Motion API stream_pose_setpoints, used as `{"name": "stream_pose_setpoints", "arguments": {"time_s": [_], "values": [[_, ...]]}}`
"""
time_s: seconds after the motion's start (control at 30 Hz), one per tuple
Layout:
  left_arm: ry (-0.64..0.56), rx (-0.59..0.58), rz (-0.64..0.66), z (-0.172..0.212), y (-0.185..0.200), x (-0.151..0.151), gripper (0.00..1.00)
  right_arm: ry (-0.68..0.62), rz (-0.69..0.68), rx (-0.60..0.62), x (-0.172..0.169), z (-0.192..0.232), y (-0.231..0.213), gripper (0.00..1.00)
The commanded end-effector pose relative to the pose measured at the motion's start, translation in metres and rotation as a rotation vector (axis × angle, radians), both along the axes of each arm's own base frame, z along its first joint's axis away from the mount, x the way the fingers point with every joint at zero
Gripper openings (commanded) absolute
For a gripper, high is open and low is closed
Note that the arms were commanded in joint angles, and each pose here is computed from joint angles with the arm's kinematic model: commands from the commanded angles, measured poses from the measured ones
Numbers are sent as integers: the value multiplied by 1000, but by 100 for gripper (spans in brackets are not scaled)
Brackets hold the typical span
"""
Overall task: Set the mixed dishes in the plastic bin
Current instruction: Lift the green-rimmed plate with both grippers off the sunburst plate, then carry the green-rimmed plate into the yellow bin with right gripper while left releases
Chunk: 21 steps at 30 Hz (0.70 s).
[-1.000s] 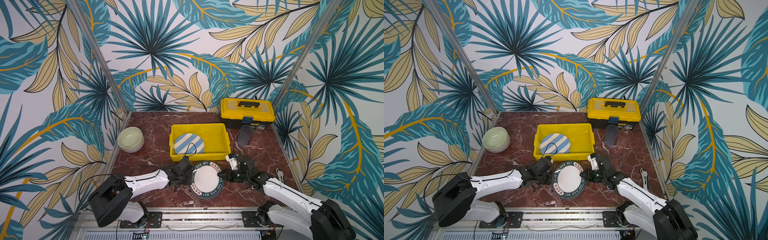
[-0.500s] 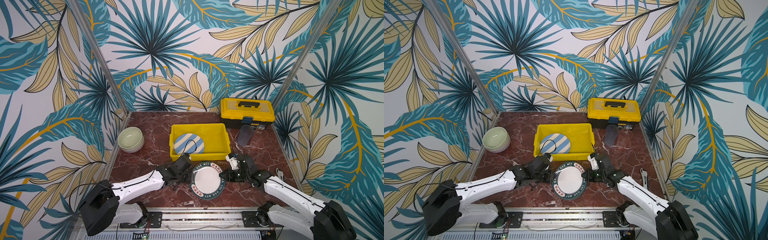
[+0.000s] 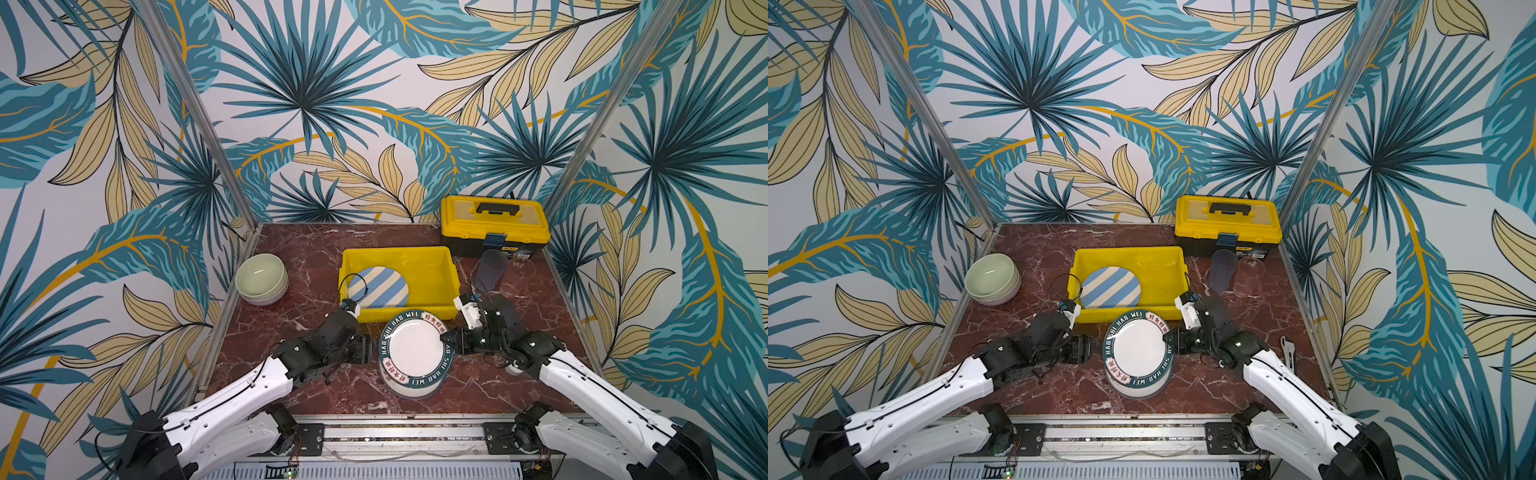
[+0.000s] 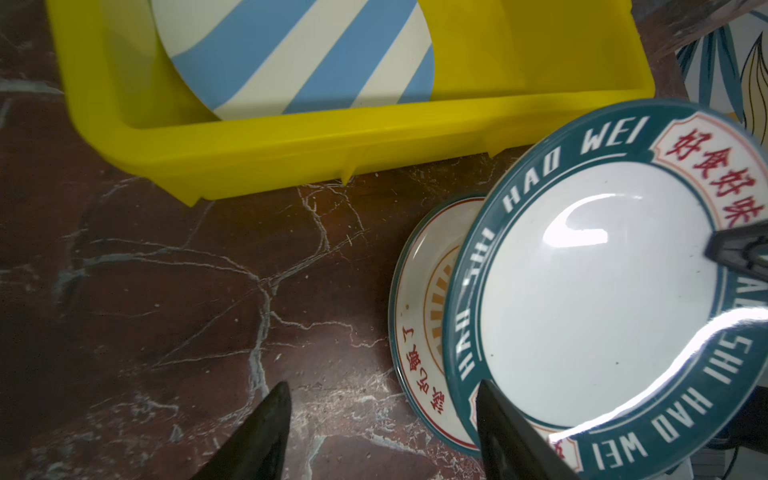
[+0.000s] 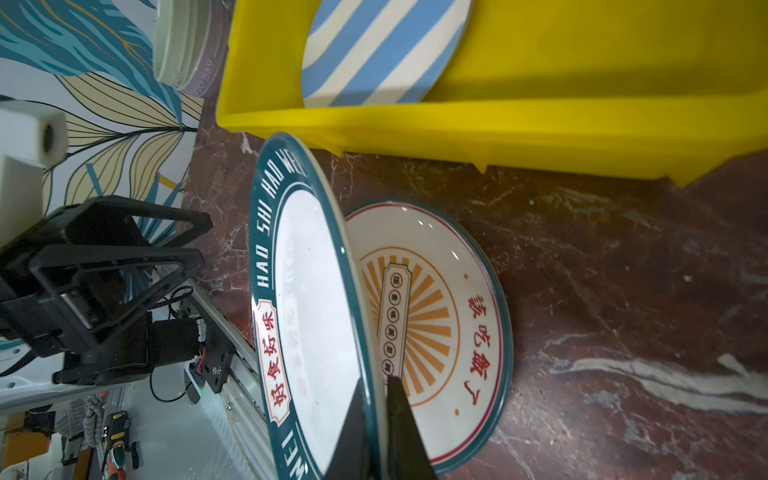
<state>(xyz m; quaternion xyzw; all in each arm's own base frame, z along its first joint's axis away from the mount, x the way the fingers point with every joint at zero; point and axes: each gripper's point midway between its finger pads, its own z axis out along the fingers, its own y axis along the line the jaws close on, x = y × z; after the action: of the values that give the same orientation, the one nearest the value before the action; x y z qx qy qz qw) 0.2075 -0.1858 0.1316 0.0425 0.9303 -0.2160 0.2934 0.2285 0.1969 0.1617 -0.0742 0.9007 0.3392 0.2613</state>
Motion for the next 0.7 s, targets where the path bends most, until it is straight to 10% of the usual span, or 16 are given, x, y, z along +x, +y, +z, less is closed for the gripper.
{"name": "stream_pose_setpoints", "arguments": {"time_s": [0.0, 0.67], "values": [[-39, 60, 48, -2, 25, -2, 75, -112, 36, 36, 14, 39, 9, 0], [-90, 84, 64, 10, 47, -11, 83, -266, -226, -62, 134, 92, 9, 0]]}}
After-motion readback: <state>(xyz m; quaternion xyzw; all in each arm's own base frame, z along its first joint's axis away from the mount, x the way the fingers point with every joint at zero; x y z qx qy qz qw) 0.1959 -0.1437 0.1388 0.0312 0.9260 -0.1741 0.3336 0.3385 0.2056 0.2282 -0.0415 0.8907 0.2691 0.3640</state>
